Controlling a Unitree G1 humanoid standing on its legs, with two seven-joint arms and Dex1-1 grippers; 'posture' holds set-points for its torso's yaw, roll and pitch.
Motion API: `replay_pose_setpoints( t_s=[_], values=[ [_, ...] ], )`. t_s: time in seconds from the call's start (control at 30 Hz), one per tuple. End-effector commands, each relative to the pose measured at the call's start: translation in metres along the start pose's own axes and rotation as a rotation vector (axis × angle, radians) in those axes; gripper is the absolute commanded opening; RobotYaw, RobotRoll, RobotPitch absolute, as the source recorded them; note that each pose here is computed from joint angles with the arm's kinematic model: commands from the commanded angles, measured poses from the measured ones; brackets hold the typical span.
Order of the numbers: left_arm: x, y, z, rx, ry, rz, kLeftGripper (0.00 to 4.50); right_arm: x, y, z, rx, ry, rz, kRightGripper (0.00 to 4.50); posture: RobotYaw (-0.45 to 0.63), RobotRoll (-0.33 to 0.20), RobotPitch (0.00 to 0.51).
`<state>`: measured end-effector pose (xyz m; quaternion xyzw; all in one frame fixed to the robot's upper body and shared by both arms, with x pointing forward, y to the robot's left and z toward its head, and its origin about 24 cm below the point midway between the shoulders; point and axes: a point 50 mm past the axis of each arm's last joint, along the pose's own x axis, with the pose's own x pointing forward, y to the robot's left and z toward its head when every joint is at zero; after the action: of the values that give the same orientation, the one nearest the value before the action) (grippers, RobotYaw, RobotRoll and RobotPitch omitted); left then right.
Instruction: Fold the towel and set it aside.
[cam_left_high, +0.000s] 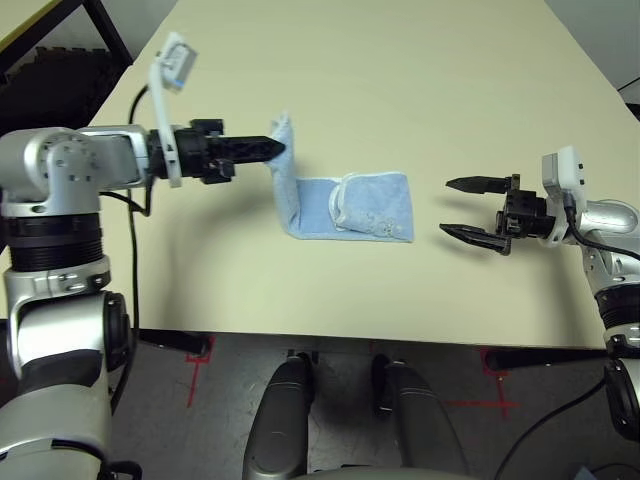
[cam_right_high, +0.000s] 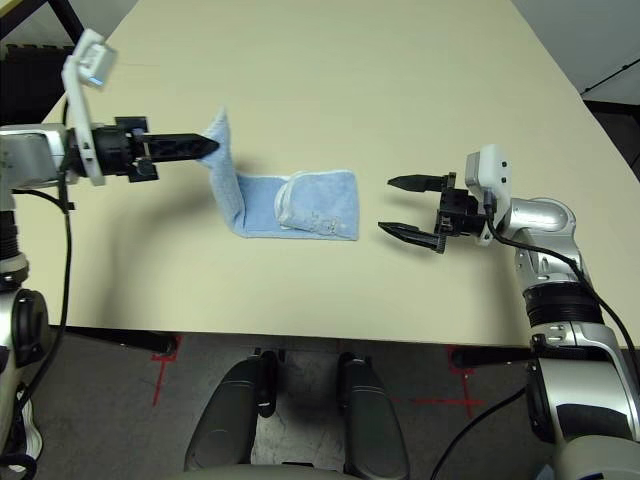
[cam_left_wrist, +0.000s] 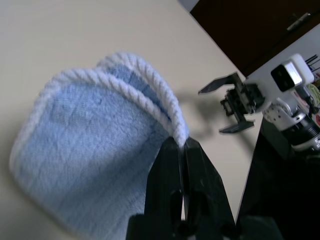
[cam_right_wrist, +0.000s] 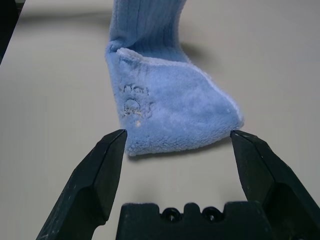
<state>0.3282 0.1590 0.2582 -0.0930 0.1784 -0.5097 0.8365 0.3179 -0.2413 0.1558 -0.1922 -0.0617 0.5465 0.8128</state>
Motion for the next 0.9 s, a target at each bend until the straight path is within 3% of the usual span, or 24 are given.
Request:
replay_pose_setpoints(
  t_s=[0.03, 0.47, 0.7, 0.9],
  values=[
    [0.02, -0.001, 0.002, 0.031, 0.017, -0.019, 0.02, -0.003, 0.002, -0.002, -0.006, 0.018, -0.002, 4.5, 0.13, 0.0, 0.155],
    [0.069, -0.026, 0.003, 0.107, 0.17, -0.201, 0.02, -0.003, 0.002, -0.002, -0.01, 0.018, -0.013, 4.5, 0.13, 0.0, 0.157],
    [0.085, -0.018, -0.01, 0.126, 0.247, -0.161, 0.02, -0.002, 0.003, -0.002, -0.011, 0.015, -0.016, 4.5, 0.12, 0.0, 0.158],
    [0.102, -0.028, -0.015, 0.143, 0.269, -0.211, 0.02, -0.001, 0.005, -0.002, -0.009, 0.015, -0.017, 4.5, 0.12, 0.0, 0.158]
  ],
)
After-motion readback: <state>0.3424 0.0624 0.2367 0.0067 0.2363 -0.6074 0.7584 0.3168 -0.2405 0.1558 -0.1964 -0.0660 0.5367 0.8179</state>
